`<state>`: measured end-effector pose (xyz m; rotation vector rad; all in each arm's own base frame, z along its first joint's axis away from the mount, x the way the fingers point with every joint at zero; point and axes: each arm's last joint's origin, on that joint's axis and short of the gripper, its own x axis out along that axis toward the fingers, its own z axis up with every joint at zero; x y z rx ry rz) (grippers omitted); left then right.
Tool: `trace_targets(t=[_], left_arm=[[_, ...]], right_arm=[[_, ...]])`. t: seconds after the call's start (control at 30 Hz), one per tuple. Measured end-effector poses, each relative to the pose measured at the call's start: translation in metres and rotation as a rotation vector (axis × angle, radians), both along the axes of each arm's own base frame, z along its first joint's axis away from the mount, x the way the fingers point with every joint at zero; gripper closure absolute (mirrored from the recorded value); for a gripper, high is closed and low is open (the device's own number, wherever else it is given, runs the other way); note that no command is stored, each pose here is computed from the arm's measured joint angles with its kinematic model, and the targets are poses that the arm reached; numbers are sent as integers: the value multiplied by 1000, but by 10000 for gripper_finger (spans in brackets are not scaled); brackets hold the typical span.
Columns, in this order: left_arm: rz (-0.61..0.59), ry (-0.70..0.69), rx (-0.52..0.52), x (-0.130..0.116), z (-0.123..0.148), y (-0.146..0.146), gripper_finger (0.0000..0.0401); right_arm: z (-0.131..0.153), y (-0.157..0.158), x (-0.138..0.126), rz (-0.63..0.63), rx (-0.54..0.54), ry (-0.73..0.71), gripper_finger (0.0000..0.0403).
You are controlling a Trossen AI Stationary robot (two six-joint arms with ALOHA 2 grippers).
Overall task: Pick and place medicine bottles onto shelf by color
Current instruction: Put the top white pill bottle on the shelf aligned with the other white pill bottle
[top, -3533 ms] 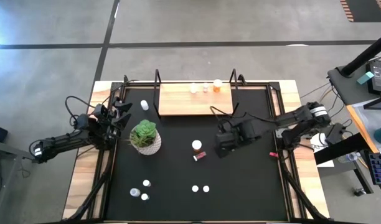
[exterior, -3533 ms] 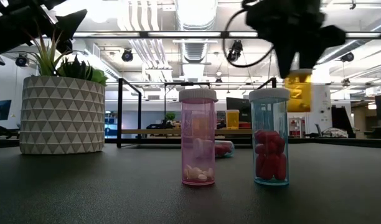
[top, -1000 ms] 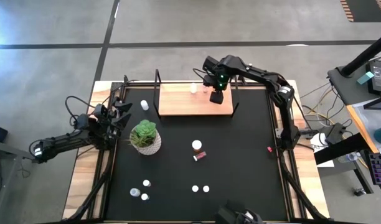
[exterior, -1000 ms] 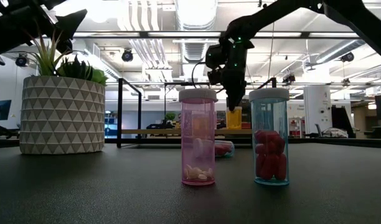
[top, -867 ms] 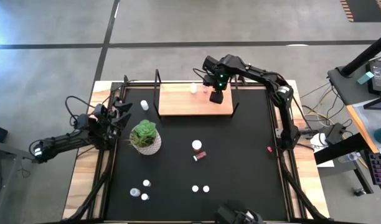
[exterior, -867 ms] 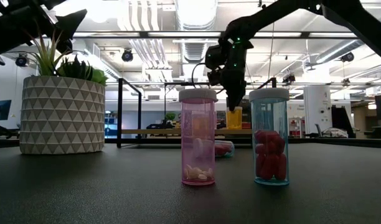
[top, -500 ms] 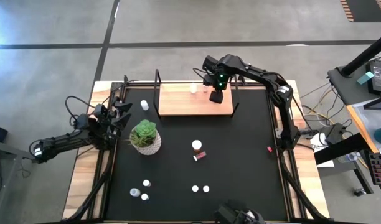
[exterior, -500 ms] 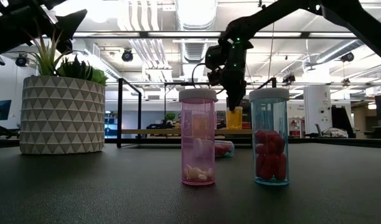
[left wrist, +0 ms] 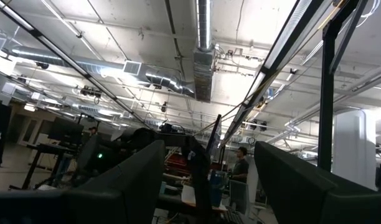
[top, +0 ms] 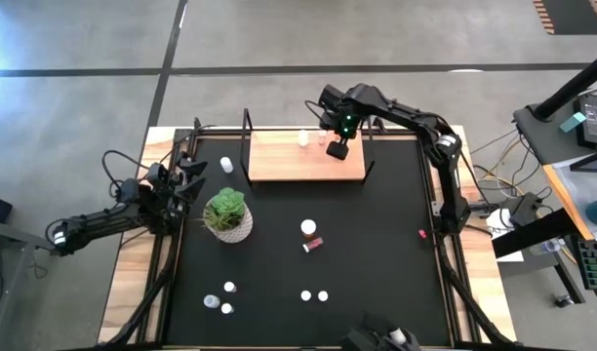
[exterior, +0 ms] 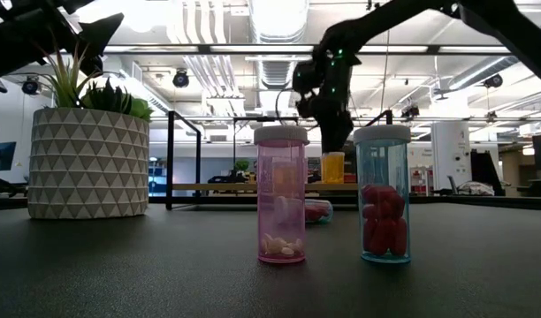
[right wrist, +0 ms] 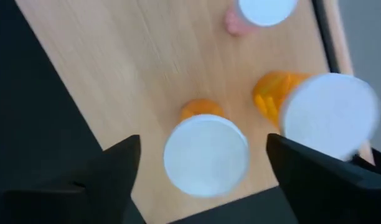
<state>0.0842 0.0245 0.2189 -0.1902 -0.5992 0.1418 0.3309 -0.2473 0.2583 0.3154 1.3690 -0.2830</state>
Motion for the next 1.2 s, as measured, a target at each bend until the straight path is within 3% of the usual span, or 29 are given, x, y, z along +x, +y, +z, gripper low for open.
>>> trace_targets(t=[0.17, 0.4, 0.6, 1.07, 1.2], left_arm=[[0, 0, 0, 0, 0, 0, 168], [0, 0, 0, 0, 0, 0, 168], [0, 0, 0, 0, 0, 0, 168], [0, 0, 0, 0, 0, 0, 168], [0, -1, 0, 0, 0, 0, 168]], right_arm=[[30, 8, -11, -55, -54, -51, 27], [83, 28, -35, -156, -72, -194, 23], [119, 52, -62, -157, -165, -366, 23], [91, 104, -129, -173, -414, -857, 23], [82, 116, -148, -219, -511, -914, 23]])
